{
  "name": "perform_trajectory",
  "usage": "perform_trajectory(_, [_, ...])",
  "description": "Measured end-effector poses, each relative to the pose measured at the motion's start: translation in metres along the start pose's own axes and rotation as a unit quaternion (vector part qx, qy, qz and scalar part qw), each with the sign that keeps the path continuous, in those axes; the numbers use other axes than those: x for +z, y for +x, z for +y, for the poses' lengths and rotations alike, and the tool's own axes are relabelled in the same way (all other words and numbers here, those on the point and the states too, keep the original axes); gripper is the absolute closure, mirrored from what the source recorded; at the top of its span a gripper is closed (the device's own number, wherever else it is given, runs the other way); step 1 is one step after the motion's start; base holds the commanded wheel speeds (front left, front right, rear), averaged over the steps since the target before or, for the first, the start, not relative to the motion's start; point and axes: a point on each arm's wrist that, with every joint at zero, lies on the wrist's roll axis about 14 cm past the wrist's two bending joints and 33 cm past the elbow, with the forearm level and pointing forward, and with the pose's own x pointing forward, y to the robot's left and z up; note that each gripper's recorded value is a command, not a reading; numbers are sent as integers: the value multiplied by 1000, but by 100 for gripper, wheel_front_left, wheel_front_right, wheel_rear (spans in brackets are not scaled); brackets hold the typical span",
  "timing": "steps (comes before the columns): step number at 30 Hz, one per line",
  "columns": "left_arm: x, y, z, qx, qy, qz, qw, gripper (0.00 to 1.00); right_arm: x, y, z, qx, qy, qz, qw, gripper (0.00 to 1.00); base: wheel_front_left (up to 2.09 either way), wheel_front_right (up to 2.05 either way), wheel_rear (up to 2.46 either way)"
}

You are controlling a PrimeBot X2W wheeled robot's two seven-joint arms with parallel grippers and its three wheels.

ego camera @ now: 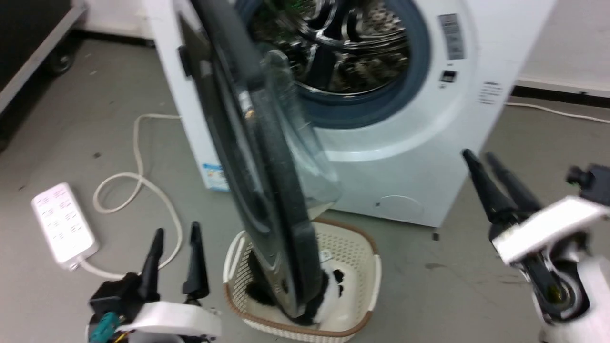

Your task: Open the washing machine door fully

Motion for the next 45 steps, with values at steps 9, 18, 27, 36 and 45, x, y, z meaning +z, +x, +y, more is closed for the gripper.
perform_trajectory(9, [-9, 2, -13, -33, -7, 12, 999, 0, 44, -74, -36, -69, -268, -121, 953, 0, 0, 0, 0])
perform_trajectory(18, [-21, -3, -22, -54, -1, 31, 998, 0, 17, -123, -60, -158, -354, -105, 916, 0, 0, 0, 0])
perform_trajectory(27, [-35, -7, -27, -66, 14, 53, 996, 0, -14, -134, -69, -187, -336, -74, 920, 0, 0, 0, 0])
perform_trajectory(36, [-41, -9, -32, -75, 22, 61, 995, 100, -17, -132, -69, -187, -321, -77, 925, 0, 0, 0, 0])
perform_trajectory(45, [36, 12, -18, -39, 4, -61, 997, 100, -14, -131, -64, -183, -314, -86, 928, 0, 0, 0, 0])
